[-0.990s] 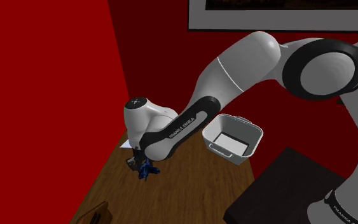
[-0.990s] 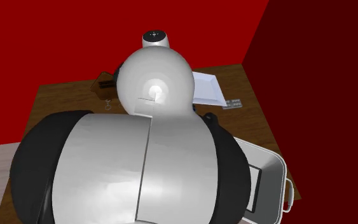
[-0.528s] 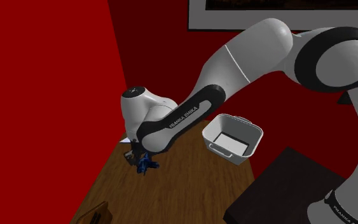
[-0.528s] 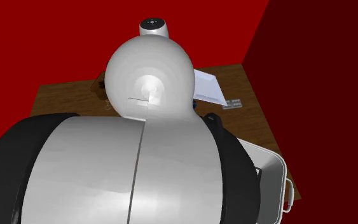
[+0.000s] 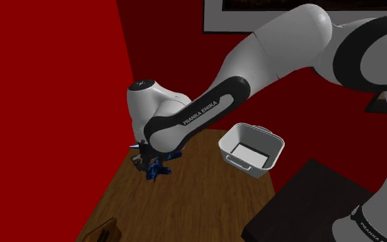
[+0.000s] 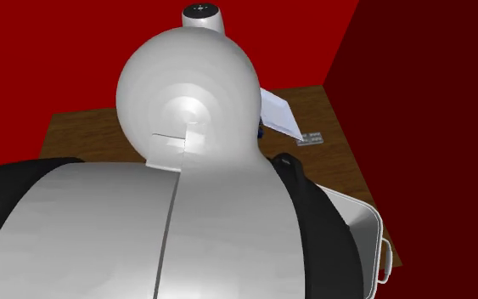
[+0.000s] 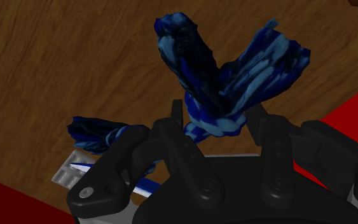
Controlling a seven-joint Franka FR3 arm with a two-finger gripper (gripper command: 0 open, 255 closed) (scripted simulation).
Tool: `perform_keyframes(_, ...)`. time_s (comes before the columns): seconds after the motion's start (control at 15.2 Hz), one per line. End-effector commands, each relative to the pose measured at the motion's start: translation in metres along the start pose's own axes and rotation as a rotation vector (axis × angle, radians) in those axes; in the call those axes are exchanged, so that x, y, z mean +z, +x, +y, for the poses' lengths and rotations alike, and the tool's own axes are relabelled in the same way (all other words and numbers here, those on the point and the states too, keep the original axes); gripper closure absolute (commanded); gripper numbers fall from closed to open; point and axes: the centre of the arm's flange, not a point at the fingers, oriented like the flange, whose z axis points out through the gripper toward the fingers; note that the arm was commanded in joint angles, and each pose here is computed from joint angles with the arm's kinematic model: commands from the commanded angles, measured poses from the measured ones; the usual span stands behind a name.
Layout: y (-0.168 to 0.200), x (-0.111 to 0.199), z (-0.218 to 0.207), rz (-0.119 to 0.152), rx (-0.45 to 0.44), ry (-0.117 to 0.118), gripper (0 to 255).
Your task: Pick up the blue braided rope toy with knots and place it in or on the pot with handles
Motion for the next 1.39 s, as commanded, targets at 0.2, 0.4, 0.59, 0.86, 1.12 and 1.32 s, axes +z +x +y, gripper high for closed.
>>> perform_keyframes(0.2, 0.001, -0.027, 0.0, 0.0, 0.0, 0.0, 255)
perform_keyframes(0.4, -0.002, -0.037, 0.012, 0.0, 0.0, 0.0, 255)
perform_keyframes(0.59, -0.012, -0.038, 0.05, 0.0, 0.0, 0.0, 255)
perform_keyframes(0.86, -0.025, -0.041, 0.102, 0.0, 0.0, 0.0, 255)
perform_keyframes(1.12, -0.039, -0.043, 0.153, 0.0, 0.0, 0.0, 255)
perform_keyframes(1.32, -0.049, -0.045, 0.191, 0.0, 0.0, 0.0, 255)
